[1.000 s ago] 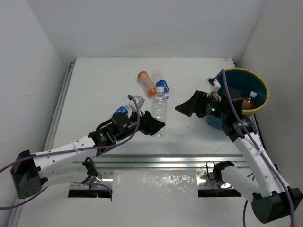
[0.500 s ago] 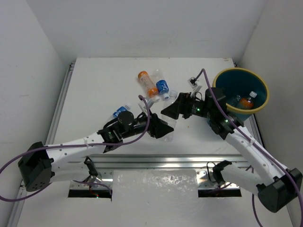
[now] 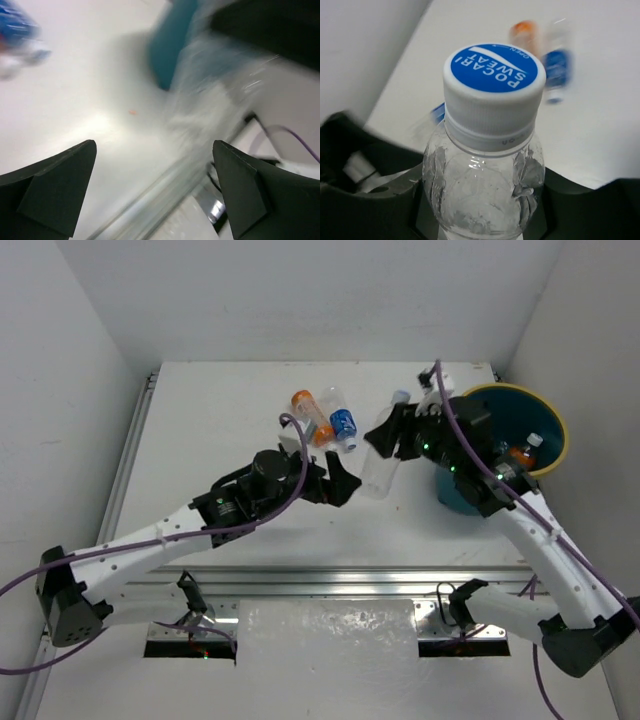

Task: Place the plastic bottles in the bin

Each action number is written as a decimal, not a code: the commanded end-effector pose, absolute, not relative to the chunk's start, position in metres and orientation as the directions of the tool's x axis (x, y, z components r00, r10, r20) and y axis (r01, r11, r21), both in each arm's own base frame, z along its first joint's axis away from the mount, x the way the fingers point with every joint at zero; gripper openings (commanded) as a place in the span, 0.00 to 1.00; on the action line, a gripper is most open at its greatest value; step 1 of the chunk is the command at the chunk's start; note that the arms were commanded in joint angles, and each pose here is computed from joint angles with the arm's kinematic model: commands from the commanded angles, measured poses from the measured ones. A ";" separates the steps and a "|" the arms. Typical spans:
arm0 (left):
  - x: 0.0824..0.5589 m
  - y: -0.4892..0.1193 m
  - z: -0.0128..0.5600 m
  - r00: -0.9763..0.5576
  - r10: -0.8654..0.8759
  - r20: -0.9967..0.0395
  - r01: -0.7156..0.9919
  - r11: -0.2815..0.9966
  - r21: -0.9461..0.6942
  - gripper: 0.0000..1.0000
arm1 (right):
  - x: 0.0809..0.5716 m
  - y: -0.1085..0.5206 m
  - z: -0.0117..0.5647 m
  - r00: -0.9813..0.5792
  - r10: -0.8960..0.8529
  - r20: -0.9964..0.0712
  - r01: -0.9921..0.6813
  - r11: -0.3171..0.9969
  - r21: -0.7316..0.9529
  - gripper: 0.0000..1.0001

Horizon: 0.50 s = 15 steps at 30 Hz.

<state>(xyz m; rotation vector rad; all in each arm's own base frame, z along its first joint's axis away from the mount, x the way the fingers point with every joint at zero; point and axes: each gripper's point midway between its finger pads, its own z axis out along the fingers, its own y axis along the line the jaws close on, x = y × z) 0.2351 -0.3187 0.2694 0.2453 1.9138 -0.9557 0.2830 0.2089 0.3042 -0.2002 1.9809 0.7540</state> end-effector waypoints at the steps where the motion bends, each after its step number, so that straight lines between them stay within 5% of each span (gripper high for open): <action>1: 0.254 -0.225 0.254 -0.479 -0.165 -0.862 0.208 0.933 -0.294 1.00 | 0.323 0.103 0.355 -0.320 0.137 -0.937 -0.095 0.980 0.175 0.00; 4: 0.266 -0.159 0.255 -0.450 -0.234 -0.862 -0.026 0.968 -0.250 1.00 | 0.331 0.028 0.384 -0.251 0.159 -0.955 0.196 0.974 0.111 0.00; 7: 0.284 -0.109 0.246 -0.473 -0.282 -0.835 -0.151 0.959 -0.238 1.00 | 0.333 -0.005 0.398 -0.192 0.154 -0.969 0.315 0.945 0.087 0.00; 15: 0.307 -0.078 0.224 -0.513 -0.307 -0.802 -0.254 0.946 -0.200 1.00 | 0.337 -0.092 0.374 -0.233 0.167 -0.958 0.593 0.805 -0.004 0.10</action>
